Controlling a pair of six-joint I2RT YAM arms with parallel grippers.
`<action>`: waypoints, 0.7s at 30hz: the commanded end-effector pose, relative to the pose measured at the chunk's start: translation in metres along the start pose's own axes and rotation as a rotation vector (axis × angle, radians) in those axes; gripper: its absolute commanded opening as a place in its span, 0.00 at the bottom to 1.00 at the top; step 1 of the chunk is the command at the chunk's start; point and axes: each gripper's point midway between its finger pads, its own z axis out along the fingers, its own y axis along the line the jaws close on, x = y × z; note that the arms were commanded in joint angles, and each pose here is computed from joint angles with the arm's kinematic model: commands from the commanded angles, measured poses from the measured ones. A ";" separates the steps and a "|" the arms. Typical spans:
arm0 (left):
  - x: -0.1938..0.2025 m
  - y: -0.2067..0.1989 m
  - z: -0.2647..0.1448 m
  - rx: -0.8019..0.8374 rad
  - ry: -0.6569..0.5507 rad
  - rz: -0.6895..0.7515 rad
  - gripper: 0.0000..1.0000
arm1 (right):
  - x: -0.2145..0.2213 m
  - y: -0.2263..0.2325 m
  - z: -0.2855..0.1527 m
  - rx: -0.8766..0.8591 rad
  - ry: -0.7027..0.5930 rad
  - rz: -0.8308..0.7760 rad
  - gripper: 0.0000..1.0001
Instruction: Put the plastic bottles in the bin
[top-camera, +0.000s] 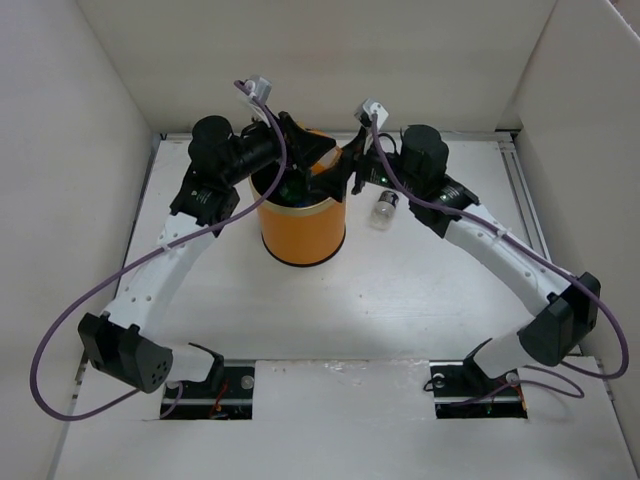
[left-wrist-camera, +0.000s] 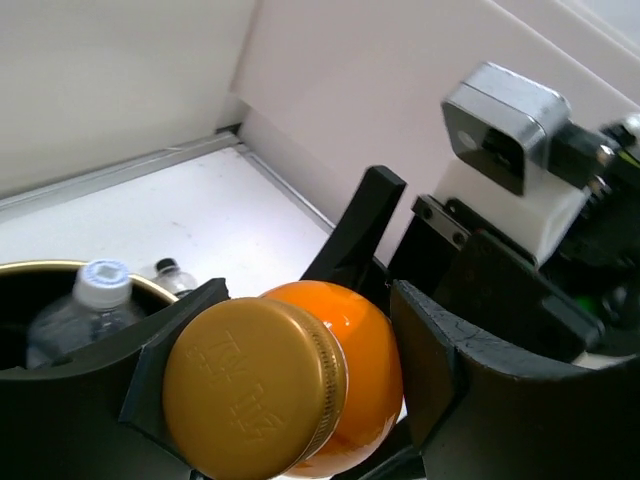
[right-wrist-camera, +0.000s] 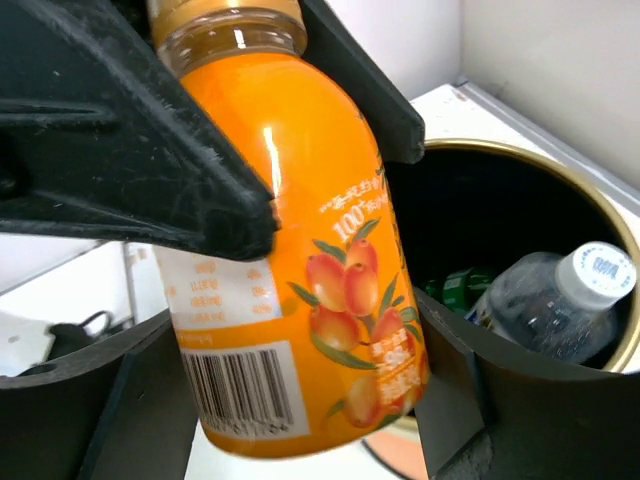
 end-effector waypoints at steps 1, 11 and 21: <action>-0.037 0.055 -0.013 -0.326 -0.149 0.071 0.00 | -0.044 0.016 0.001 -0.051 -0.116 -0.080 0.76; -0.063 0.081 -0.044 -0.569 -0.245 0.133 0.00 | -0.033 -0.009 -0.018 0.037 -0.107 -0.075 1.00; -0.031 0.127 -0.030 -0.691 -0.131 0.106 0.65 | -0.031 -0.050 -0.064 0.251 -0.075 -0.081 1.00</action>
